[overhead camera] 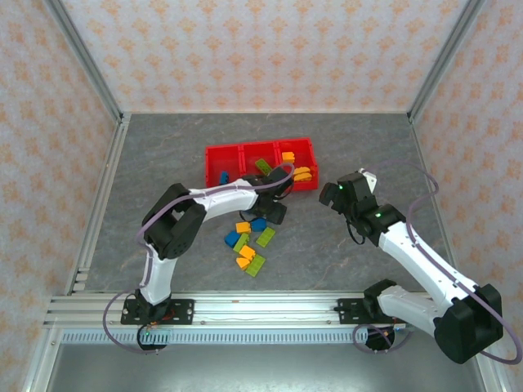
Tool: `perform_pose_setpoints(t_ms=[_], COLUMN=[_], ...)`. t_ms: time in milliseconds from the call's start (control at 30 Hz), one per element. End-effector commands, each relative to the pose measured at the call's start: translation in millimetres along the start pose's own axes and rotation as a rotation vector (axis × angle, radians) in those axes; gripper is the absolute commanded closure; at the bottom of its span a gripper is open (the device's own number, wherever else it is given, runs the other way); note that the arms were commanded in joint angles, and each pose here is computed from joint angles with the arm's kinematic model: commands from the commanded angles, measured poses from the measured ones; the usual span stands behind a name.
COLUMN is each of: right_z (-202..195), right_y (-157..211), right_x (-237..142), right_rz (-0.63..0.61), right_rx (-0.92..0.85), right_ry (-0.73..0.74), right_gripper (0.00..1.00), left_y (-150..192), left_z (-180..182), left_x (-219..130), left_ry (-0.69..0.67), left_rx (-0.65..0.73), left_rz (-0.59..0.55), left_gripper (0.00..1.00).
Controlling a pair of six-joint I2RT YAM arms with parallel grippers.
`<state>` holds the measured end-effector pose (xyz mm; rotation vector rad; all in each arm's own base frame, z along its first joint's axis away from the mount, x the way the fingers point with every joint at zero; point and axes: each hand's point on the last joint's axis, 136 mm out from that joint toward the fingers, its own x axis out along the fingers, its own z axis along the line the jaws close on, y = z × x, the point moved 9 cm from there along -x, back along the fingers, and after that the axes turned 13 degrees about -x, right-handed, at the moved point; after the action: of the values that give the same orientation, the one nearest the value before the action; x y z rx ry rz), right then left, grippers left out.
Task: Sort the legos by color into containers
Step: Pick up the lego from the center of the table.
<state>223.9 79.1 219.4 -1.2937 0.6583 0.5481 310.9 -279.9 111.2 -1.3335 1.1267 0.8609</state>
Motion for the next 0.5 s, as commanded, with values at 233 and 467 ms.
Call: perform_pose_setpoints(t_ms=[233,467], right_z=[-4.8,-3.4], right_y=[3.0,0.4], right_x=[3.5,2.8], right_rz=[0.017,0.016], right_rx=[0.006,0.005], right_ry=[0.045,0.041], right_gripper=[0.0,0.01], left_y=[-5.9,-9.6], left_z=[0.0,3.1], left_x=[9.4,-2.8], left_ry=[-0.065,-0.081], left_rx=[0.028,0.006], left_rz=[0.007,-0.046], left_gripper=[0.53,0.65])
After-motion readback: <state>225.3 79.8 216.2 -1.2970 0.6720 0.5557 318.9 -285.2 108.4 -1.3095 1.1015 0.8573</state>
